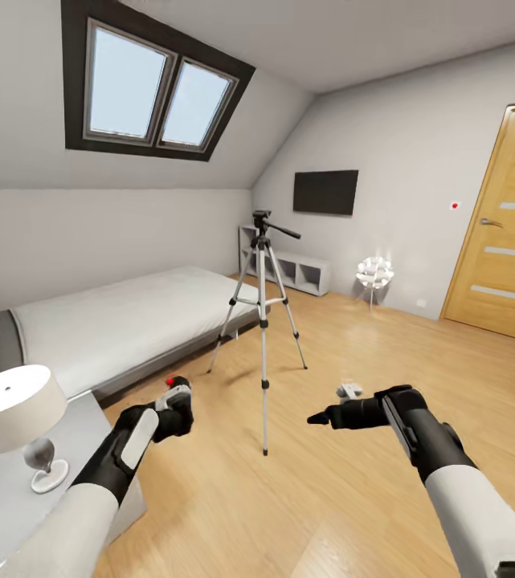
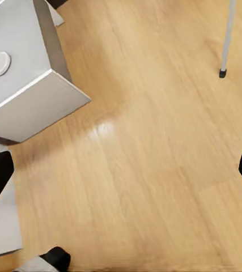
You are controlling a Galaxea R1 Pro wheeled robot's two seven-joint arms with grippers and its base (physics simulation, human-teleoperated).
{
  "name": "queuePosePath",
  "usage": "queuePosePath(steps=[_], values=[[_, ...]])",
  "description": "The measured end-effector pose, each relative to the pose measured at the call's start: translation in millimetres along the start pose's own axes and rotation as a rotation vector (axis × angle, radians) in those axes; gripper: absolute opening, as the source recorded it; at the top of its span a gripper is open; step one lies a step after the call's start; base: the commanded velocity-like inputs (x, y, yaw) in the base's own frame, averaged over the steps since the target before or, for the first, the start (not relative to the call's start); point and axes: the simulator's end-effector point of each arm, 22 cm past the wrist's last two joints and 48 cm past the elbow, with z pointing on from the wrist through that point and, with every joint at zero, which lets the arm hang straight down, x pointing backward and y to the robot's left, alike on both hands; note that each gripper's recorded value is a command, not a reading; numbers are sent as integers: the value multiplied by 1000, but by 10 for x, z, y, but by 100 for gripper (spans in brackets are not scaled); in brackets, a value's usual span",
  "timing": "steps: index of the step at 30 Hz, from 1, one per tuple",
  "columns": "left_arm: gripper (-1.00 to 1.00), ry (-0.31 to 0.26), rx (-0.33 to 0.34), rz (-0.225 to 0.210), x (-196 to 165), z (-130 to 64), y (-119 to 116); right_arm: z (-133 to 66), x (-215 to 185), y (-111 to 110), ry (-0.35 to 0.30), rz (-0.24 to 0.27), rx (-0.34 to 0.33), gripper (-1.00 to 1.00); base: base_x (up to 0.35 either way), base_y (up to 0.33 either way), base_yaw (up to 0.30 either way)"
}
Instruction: Attach the digital camera to the camera tripod in the bedroom.
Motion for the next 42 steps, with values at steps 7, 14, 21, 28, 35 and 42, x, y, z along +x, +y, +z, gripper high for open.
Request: queuePosePath(steps=[7,14,21,28,35,42], values=[[-100,267,-304,-133,1774,271,1453,488,1609,-1046,234,-20,314,100,0,0,0],[-100,521,-577,-162,4744,-1013,2823,90,4527,-1228,436,-48,550,100,0,0,0],[-100,495,-531,-53,4665,-1028,2686,-248,5274,-998,443,-43,586,100,0,0,0],[-100,497,-522,-2,4612,-1120,2660,-425,5373,-946,412,48,637,100,0,0,0],[-100,500,-523,-1,4556,-1206,2629,-500,5316,-896,408,55,640,100,0,0,0],[-100,501,-524,-3,4505,-1286,2587,-571,5255,-849,407,52,638,100,0,0,0]])
